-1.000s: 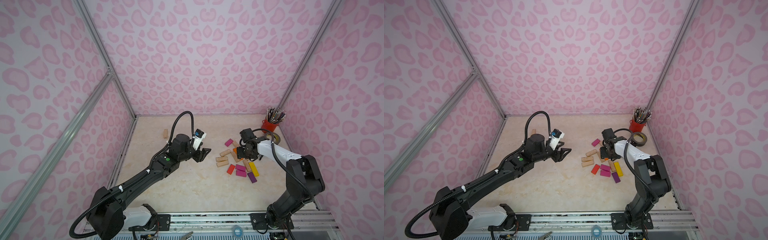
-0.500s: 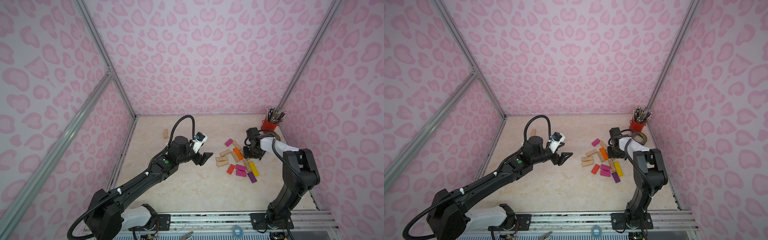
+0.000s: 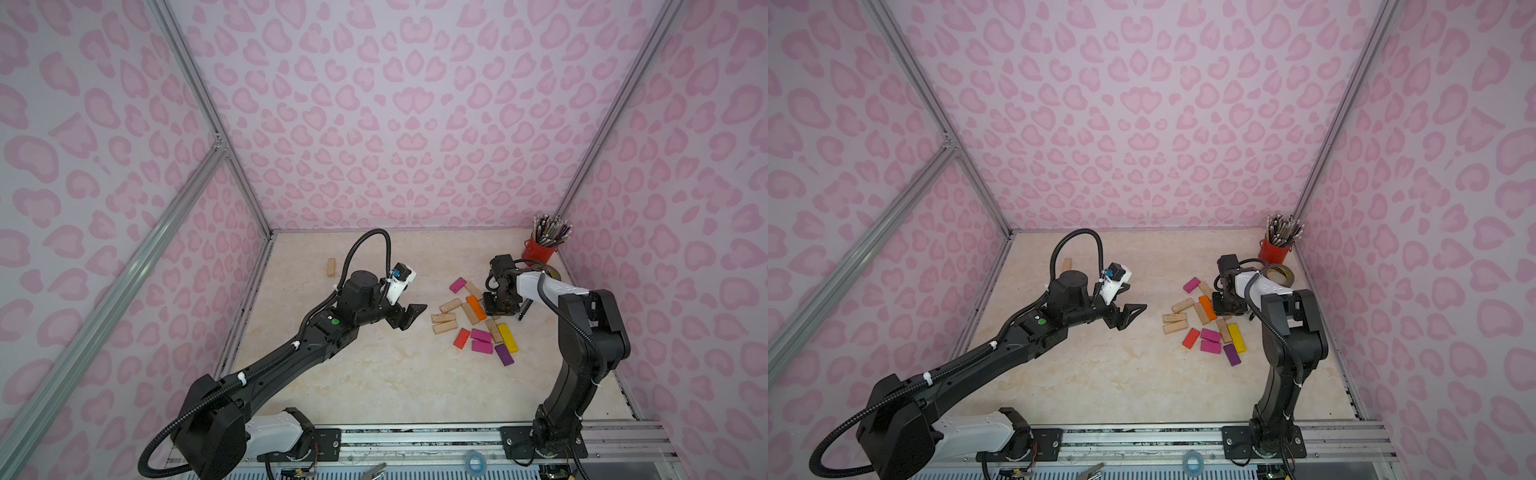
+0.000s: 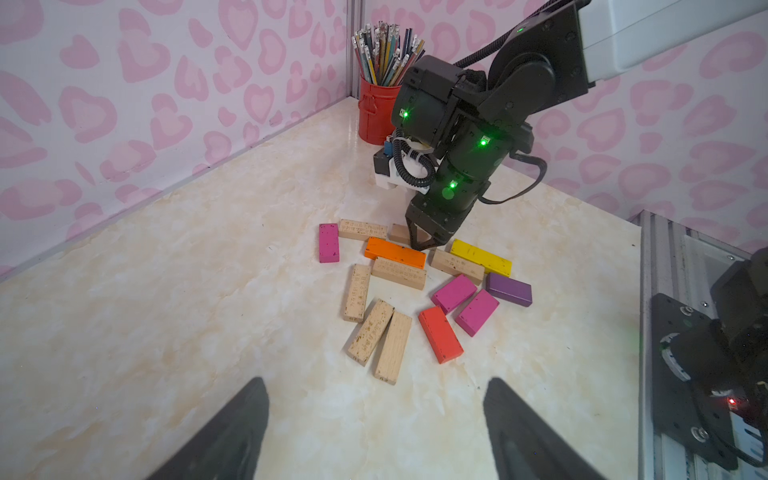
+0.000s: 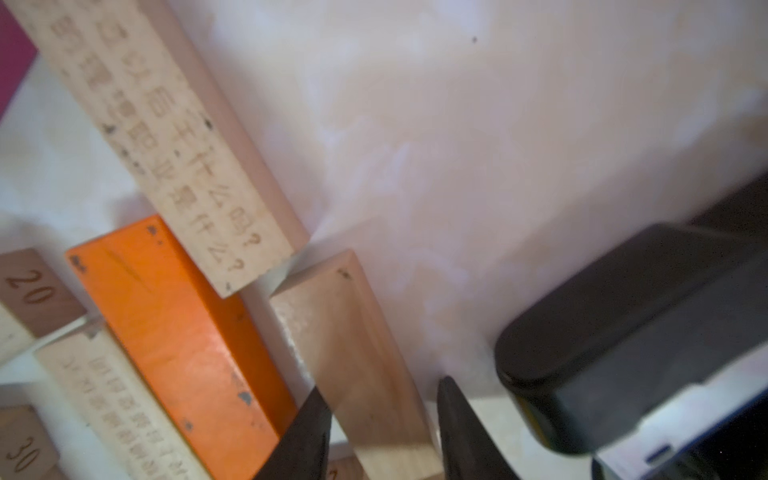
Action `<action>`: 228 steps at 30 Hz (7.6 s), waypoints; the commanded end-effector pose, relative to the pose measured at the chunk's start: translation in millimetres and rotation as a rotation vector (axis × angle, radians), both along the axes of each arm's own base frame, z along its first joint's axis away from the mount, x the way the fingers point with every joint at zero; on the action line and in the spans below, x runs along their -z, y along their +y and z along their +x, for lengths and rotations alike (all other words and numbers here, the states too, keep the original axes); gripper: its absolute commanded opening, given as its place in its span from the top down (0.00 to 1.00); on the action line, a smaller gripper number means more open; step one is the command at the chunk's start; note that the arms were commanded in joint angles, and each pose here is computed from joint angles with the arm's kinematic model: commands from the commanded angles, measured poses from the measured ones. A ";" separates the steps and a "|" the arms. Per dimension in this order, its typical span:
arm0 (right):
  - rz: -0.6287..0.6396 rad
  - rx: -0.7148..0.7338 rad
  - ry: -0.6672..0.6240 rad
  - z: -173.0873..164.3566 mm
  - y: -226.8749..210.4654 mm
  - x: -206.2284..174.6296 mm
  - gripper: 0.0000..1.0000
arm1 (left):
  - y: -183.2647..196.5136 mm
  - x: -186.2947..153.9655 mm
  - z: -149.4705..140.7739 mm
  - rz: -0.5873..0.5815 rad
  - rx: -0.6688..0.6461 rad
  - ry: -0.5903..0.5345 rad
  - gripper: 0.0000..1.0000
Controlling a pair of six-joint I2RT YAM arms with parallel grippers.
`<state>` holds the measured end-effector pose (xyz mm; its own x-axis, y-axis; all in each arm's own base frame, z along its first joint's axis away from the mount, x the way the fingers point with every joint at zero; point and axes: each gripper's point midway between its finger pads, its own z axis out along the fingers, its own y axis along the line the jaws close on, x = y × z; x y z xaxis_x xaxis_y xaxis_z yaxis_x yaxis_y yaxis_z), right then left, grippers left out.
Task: Assemble the letter k with building blocks
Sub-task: Pick up the building block from the center of the board, then place the building block at the center of the board, then pick up the building block from the center of the board, then assemble the building block at the center of the board.
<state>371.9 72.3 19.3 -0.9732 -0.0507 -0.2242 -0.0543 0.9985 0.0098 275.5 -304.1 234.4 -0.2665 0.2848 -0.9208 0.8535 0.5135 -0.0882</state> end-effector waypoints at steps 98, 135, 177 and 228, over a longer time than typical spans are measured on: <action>0.241 -0.043 -0.469 -48.8 178.7 -96.1 0.16 | 40.8 208.2 173.8 0.413 -0.858 0.577 0.69; 0.276 -0.049 -0.484 -48.0 181.2 -113.7 0.14 | 61.0 196.8 177.8 0.369 -0.889 0.588 0.83; 0.346 -0.169 -0.423 -39.9 206.6 -116.9 0.02 | 274.5 208.8 206.2 0.398 -1.017 0.649 0.77; 0.342 -0.144 -0.403 -37.8 207.1 -111.1 0.02 | 261.3 211.2 222.2 0.422 -1.015 0.616 0.69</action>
<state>335.4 280.9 136.2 -0.7846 -0.0353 -0.6190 -0.2686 0.9192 0.2880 498.2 -41.2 24.1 -0.8843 -0.0682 -0.4618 -0.0761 0.9971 -0.0016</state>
